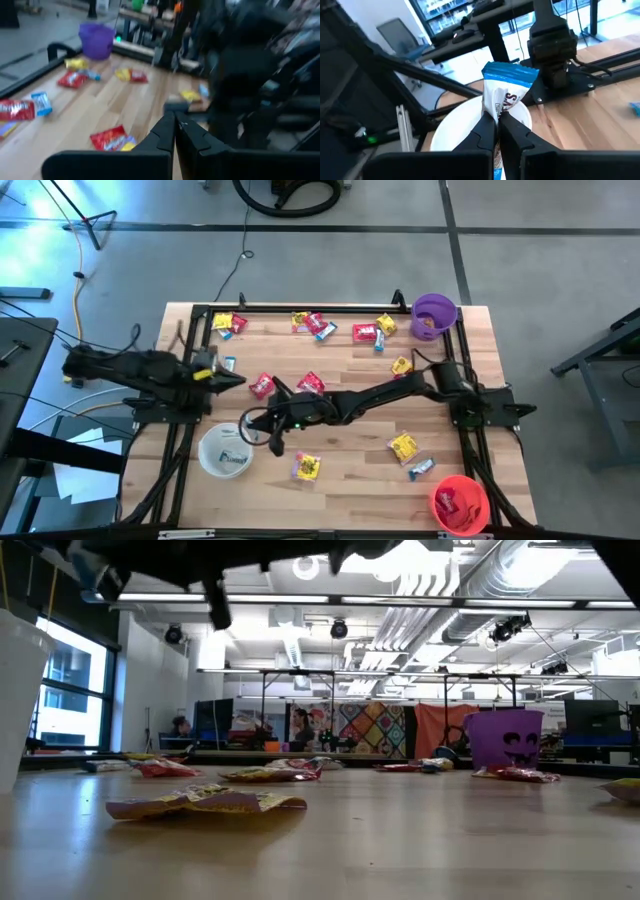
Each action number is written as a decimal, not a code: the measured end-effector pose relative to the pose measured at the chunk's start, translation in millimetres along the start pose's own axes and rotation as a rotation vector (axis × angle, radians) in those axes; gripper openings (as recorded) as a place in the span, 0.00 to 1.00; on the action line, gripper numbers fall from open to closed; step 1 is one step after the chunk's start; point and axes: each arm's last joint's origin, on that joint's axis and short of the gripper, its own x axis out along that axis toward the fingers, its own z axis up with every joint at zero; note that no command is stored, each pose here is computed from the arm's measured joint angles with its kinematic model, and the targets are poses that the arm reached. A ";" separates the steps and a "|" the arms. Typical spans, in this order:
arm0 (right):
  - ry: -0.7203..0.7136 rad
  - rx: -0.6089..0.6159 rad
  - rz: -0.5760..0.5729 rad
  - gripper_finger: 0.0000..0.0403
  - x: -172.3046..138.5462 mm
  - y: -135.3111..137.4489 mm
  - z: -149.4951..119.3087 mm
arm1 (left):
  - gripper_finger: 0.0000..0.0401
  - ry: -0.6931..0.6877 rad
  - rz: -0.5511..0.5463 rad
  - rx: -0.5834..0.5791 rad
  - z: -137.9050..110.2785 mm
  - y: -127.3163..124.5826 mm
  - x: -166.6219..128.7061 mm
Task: Sort candy
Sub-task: Put the white chocolate bar into the white bin
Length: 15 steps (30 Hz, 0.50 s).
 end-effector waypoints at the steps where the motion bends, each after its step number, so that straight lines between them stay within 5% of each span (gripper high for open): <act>1: -0.003 0.015 0.016 0.00 5.0 -1.8 -1.2 | 0.00 -0.018 -0.006 -0.001 0.9 0.9 -4.1; 15: 0.160 0.111 0.094 0.02 68.0 -10.1 -8.7 | 0.00 -0.105 -0.032 -0.027 1.7 8.9 -29.6</act>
